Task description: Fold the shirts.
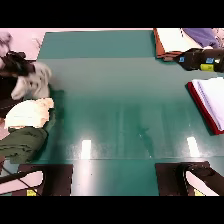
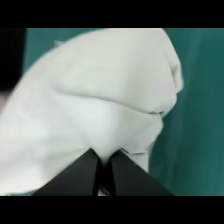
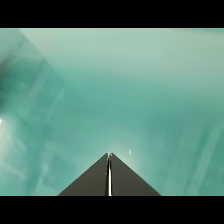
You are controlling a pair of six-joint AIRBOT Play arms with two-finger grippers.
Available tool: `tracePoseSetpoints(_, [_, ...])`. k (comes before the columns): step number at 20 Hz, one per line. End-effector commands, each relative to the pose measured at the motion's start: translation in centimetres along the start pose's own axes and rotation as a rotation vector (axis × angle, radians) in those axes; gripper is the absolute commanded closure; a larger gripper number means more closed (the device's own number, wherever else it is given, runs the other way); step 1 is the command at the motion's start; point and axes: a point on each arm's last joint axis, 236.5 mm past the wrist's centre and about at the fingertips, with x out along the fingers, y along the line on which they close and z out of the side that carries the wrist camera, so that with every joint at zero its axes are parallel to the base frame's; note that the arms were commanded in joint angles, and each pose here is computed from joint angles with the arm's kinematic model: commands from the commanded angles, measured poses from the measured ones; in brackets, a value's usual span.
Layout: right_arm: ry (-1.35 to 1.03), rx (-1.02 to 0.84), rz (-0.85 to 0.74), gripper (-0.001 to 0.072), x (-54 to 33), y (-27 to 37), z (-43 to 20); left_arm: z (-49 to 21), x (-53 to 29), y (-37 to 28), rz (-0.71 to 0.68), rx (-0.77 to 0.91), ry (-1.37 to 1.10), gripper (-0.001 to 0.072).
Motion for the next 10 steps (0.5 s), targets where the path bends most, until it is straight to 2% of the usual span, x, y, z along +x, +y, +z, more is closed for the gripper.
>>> tracePoseSetpoints(1, [-0.094, -0.038, 0.012, 0.0694, -2.4, 1.5, 3.2, 8.7, -14.0, -3.8, -0.075, 0.093, -0.315, 0.0684])
tracePoseSetpoints(3, [-0.166, -0.071, 0.019, 0.0695, -4.4, 2.7, 5.7, 9.9, -20.5, -8.1, -0.177, 0.156, -0.412, 0.0684])
tracePoseSetpoints(5, [-0.225, -0.101, 0.024, 0.0694, -6.4, 3.8, 7.7, 9.1, -23.7, -13.3, -0.304, 0.226, -0.435, 0.0685])
tracePoseSetpoints(10, [-0.31, -0.149, 0.029, 0.0694, -9.6, 5.6, 10.3, -0.2, -22.8, -28.7, -0.586, 0.5, -0.209, 0.0684])
